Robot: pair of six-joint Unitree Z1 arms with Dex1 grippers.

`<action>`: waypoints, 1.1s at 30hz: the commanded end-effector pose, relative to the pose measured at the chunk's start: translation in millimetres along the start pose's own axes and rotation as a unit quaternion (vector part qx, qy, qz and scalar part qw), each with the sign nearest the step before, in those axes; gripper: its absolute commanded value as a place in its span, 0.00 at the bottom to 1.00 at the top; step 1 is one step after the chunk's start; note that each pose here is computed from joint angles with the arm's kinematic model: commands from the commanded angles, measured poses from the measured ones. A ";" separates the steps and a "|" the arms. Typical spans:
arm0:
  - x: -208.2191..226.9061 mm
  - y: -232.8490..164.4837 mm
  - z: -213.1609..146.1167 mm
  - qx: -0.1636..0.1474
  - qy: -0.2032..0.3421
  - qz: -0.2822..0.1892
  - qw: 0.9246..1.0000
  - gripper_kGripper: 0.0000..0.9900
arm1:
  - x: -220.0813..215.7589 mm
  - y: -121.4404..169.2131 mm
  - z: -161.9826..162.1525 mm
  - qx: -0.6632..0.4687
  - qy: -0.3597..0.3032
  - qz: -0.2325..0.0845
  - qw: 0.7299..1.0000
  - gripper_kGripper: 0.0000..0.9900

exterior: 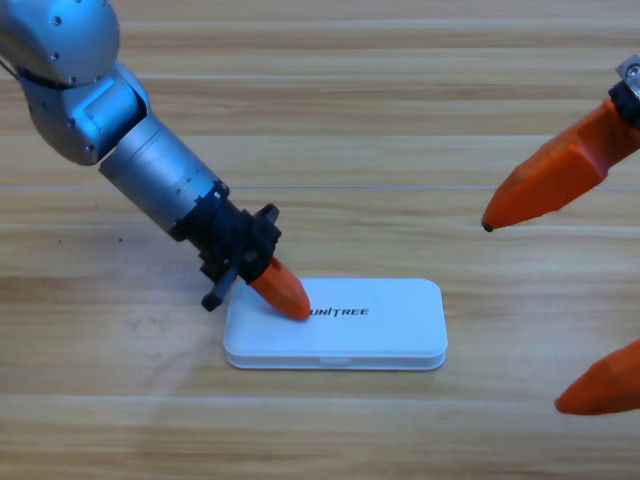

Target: Clean up eraser and pencils

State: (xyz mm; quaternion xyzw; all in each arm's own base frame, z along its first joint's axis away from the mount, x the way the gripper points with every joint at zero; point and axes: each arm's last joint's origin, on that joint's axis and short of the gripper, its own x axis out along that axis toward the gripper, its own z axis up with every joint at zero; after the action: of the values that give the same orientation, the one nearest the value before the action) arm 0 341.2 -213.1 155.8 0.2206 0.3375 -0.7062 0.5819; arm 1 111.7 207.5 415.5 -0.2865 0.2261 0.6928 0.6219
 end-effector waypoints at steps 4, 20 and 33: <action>26.9 -11.1 -19.2 -0.005 0.029 -0.011 1.000 0.00 | 16.9 -10.1 -6.3 0.018 0.008 0.009 1.000 0.99; -79.3 -92.8 54.8 0.051 0.019 0.086 0.995 0.00 | 19.4 -11.9 -5.9 0.019 0.010 0.011 1.000 0.99; -158.2 -259.8 92.1 0.156 -0.023 0.183 0.970 0.90 | 21.5 -13.1 -6.1 0.022 0.012 0.013 1.000 0.99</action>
State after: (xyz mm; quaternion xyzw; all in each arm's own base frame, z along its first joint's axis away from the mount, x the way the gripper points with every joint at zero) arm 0 168.9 -151.1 388.0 0.3493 0.1702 -0.6116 0.6892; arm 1 114.4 211.7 411.7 -0.2869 0.2334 0.6933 0.6184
